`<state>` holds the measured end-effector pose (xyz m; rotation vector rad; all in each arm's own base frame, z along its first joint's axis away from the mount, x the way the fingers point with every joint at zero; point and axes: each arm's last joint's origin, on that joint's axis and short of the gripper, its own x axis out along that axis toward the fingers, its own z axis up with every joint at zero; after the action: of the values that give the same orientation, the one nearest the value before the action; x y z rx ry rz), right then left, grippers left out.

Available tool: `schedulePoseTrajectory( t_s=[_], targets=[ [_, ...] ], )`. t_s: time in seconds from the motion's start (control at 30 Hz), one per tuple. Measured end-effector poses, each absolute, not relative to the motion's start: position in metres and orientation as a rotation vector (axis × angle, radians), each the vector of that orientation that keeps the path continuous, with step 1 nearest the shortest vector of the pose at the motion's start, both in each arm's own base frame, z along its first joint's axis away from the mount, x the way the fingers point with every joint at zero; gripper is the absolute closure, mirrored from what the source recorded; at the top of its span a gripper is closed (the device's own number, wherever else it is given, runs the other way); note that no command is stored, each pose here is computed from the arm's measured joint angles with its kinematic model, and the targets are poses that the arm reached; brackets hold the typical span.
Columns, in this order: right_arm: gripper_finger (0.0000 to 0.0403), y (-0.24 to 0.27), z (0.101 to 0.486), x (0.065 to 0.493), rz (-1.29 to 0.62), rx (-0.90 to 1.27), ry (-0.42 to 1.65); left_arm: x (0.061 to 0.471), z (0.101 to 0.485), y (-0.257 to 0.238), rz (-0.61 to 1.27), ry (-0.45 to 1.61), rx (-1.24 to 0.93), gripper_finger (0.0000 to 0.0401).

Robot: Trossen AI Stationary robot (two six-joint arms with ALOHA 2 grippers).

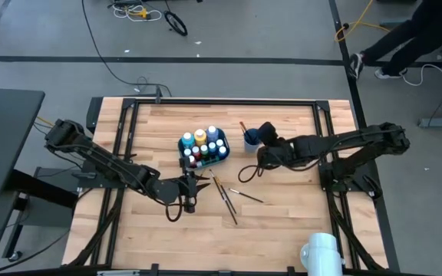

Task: Pick & Place Paint Supplies
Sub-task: Put the silver paint brush into the blue cup

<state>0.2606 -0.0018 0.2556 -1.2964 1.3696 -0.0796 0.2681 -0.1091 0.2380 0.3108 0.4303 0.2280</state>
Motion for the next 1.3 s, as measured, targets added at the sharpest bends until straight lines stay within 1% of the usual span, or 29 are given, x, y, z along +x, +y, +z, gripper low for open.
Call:
schedulePoseTrajectory(
  t_s=[0.13, 0.23, 0.43, 0.5, 0.63, 0.7, 0.83, 0.9, 1.07, 1.2, 1.3],
  targets=[
    [0.0324, -0.002, 0.259, 0.266, -0.192, -1.249, 1.305, 0.268, 0.238, -0.109, 0.228, 0.434, 0.314, 0.0319],
    [0.0315, -0.001, 0.262, 0.273, -0.263, -1.162, 1.216, 0.268, 0.237, -0.109, 0.230, 0.438, 0.306, 0.0319],
    [0.0308, 0.014, 0.270, 0.284, -0.432, -0.863, 0.961, 0.266, 0.234, -0.108, 0.261, 0.448, 0.183, 0.0319],
    [0.0309, 0.023, 0.270, 0.286, -0.402, -0.733, 0.892, 0.267, 0.232, -0.108, 0.286, 0.454, 0.144, 0.0319],
    [0.0309, 0.045, 0.270, 0.287, -0.277, -0.460, 0.800, 0.268, 0.223, -0.108, 0.345, 0.469, 0.064, 0.0319],
    [0.0307, 0.056, 0.266, 0.286, -0.240, -0.362, 0.759, 0.269, 0.218, -0.108, 0.359, 0.486, 0.063, 0.0319],
    [0.0307, 0.076, 0.242, 0.283, -0.194, -0.244, 0.644, 0.274, 0.203, -0.111, 0.367, 0.530, 0.090, 0.0319],
    [0.0307, 0.084, 0.224, 0.278, -0.166, -0.187, 0.576, 0.276, 0.198, -0.112, 0.380, 0.536, 0.090, 0.0319],
    [0.0307, 0.086, 0.183, 0.258, -0.204, -0.069, 0.413, 0.276, 0.201, -0.111, 0.404, 0.511, 0.084, 0.0319],
    [0.0307, 0.077, 0.148, 0.245, -0.281, 0.026, 0.470, 0.279, 0.214, -0.112, 0.395, 0.418, 0.055, 0.0319],
    [0.0307, 0.077, 0.128, 0.243, -0.294, 0.090, 0.509, 0.280, 0.215, -0.113, 0.383, 0.408, 0.076, 0.0319]
  ],
)
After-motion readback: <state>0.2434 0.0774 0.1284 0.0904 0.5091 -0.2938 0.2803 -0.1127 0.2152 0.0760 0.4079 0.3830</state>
